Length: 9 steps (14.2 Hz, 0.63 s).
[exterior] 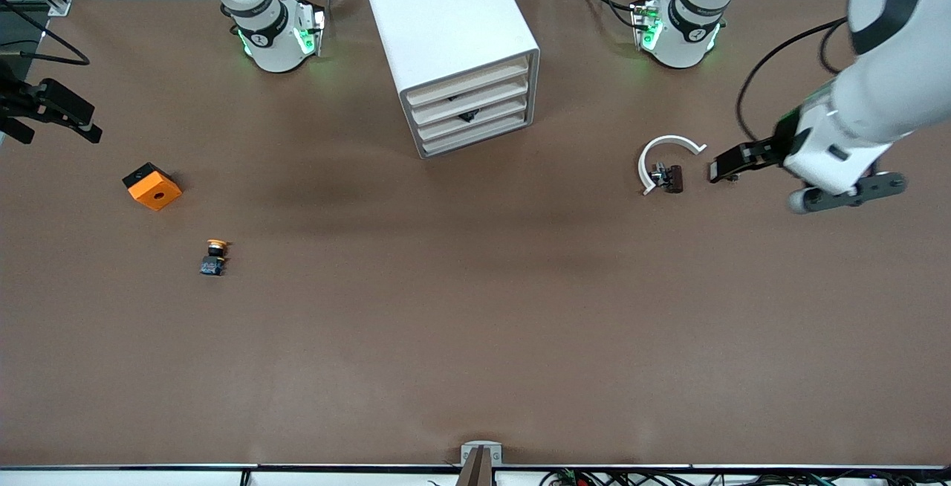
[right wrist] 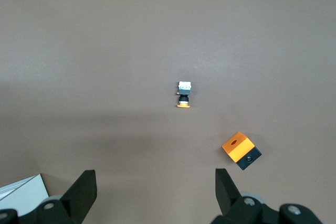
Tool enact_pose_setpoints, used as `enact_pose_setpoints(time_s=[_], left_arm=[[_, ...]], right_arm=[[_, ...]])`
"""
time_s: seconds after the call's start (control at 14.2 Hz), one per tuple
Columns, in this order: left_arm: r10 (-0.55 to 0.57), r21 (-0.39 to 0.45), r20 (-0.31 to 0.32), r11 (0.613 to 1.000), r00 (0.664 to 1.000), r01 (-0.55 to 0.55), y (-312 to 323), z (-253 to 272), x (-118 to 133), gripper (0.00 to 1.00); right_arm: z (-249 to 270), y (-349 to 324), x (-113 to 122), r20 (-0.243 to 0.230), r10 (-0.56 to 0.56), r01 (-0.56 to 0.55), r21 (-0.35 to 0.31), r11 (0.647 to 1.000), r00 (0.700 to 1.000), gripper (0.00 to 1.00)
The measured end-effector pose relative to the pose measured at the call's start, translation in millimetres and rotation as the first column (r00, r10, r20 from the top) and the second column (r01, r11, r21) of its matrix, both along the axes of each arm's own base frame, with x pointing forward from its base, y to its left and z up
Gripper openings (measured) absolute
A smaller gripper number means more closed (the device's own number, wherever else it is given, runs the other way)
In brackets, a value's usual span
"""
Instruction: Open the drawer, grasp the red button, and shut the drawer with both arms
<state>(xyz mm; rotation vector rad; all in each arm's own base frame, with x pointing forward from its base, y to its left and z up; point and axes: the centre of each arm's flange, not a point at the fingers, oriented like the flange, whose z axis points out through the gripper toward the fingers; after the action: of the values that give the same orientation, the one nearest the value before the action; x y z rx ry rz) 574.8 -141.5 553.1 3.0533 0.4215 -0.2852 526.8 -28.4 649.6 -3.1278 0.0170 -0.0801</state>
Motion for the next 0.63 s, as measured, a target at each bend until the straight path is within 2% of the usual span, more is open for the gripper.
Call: enact_pose_setpoints(time_s=[0.14, 0.35, 0.49, 0.63], left_arm=[[0.130, -0.007, -0.071, 0.991, 0.989, -0.131, -27, -26, 3, 1.00], [0.301, 0.024, -0.145, 0.954, 0.943, -0.300, -58, -55, 9, 1.00], [0.401, 0.037, -0.211, 0.915, 0.892, -0.402, -82, -72, 10, 1.00], [0.501, 0.075, -0.294, 0.861, 0.814, -0.503, -103, -96, 9, 1.00]], right_arm=[[-1, -1, 0, -0.003, -0.005, 0.005, 0.000, 1.000, 1.000, 1.00], [-3, -1, 0, -0.006, -0.013, 0.013, 0.001, 1.000, 1.000, 1.00], [-4, -1, -1, -0.014, -0.014, 0.014, 0.001, 1.000, 1.000, 1.00], [-5, -1, -2, -0.024, -0.015, 0.015, 0.002, 1.000, 1.000, 1.00]])
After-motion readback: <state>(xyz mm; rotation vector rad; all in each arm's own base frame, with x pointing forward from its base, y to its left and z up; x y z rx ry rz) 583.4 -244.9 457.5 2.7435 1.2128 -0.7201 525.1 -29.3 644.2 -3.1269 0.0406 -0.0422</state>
